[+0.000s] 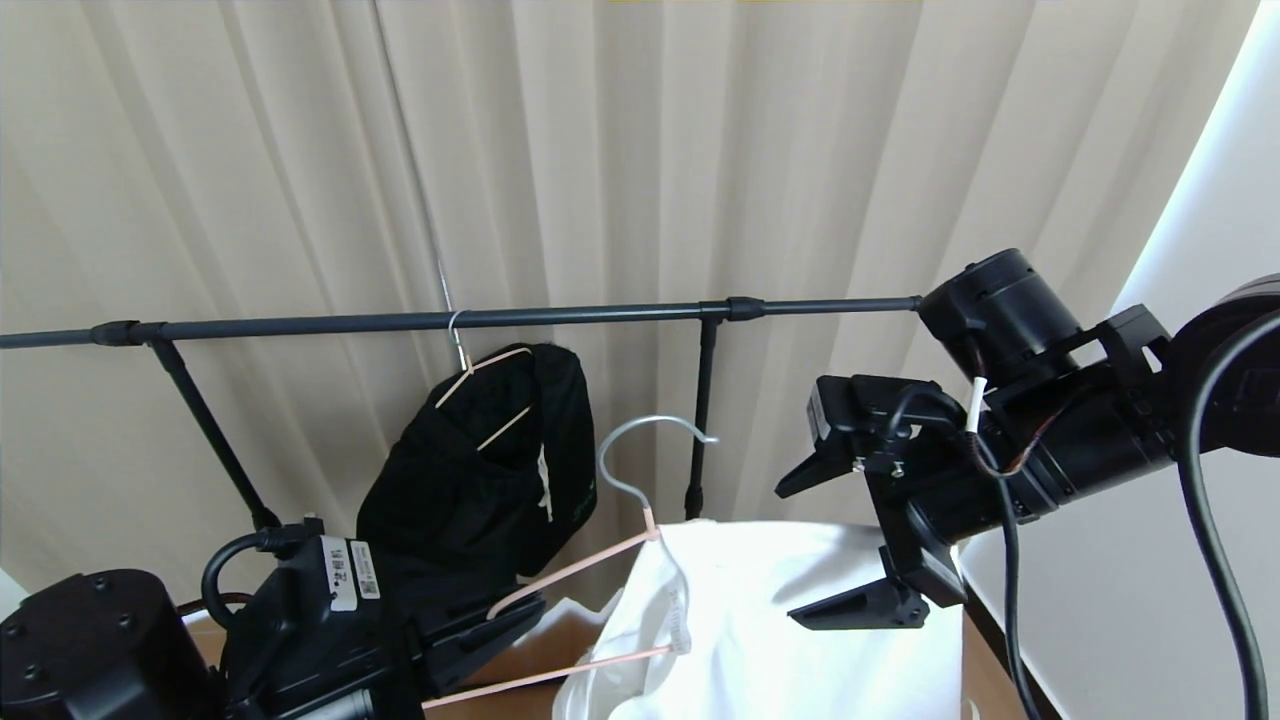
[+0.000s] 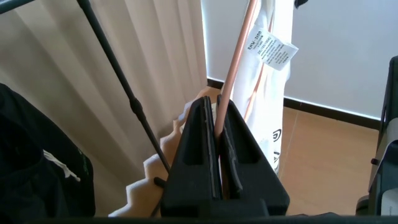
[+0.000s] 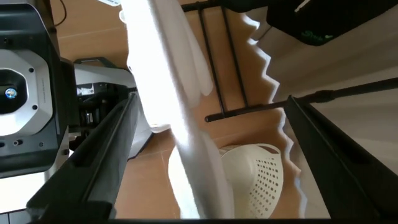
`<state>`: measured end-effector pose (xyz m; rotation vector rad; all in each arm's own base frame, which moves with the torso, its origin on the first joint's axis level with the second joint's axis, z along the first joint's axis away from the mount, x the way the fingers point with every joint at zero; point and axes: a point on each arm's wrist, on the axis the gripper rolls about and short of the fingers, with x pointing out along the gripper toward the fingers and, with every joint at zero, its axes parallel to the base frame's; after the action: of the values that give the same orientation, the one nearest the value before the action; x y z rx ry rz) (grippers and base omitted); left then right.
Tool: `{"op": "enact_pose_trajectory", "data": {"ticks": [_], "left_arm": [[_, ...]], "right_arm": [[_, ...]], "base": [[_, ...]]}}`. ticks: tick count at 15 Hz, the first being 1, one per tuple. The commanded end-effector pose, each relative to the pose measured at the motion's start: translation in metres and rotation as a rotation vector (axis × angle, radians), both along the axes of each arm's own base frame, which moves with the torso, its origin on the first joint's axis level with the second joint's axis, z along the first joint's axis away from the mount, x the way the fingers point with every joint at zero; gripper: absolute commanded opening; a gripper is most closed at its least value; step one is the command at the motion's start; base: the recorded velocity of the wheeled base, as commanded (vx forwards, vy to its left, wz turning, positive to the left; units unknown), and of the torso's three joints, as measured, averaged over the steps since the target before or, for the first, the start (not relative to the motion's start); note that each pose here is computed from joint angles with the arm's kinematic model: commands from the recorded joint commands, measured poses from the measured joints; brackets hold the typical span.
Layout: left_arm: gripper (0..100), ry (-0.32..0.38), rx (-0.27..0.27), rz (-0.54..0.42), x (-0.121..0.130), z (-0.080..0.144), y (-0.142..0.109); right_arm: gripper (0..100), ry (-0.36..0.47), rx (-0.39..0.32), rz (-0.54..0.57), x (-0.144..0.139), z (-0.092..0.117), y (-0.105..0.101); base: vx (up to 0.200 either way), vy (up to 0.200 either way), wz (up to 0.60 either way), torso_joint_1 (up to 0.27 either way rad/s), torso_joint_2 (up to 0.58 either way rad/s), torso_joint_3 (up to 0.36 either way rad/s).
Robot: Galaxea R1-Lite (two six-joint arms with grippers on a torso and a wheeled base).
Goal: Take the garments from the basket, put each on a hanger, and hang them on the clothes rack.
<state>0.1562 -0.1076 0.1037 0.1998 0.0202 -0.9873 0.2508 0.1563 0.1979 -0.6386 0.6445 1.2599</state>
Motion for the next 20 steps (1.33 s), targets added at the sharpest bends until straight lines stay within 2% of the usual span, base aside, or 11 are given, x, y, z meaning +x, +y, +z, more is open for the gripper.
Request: {"op": "enact_pose_trajectory", "data": {"ticks": [1,7,8,20], "left_arm": [[0,-0.004,-0.001,-0.001,0.000,0.001,0.000],[0,-0.005,0.000,-0.001,0.000,0.001,0.000],[0,-0.004,-0.001,-0.001,0.000,0.001,0.000],[0,0.006,-0.004,0.007,0.001,0.000,0.001]], "right_arm": [[100,0.013,-0.009,0.005,0.003,-0.005,0.004],[100,0.003,-0.005,0.011,0.003,-0.003,0.006],[0,0.001,-0.004,0.011,0.003,-0.003,0.006],[0,-0.005,0.001,0.013,-0.011,0.002,-0.002]], "base": [[0.000,0.000,0.00,0.000,0.00,0.000],[0.000,0.000,0.00,0.000,0.00,0.000],[0.000,0.000,0.00,0.000,0.00,0.000],[0.000,0.000,0.00,0.000,0.00,0.000]]}}
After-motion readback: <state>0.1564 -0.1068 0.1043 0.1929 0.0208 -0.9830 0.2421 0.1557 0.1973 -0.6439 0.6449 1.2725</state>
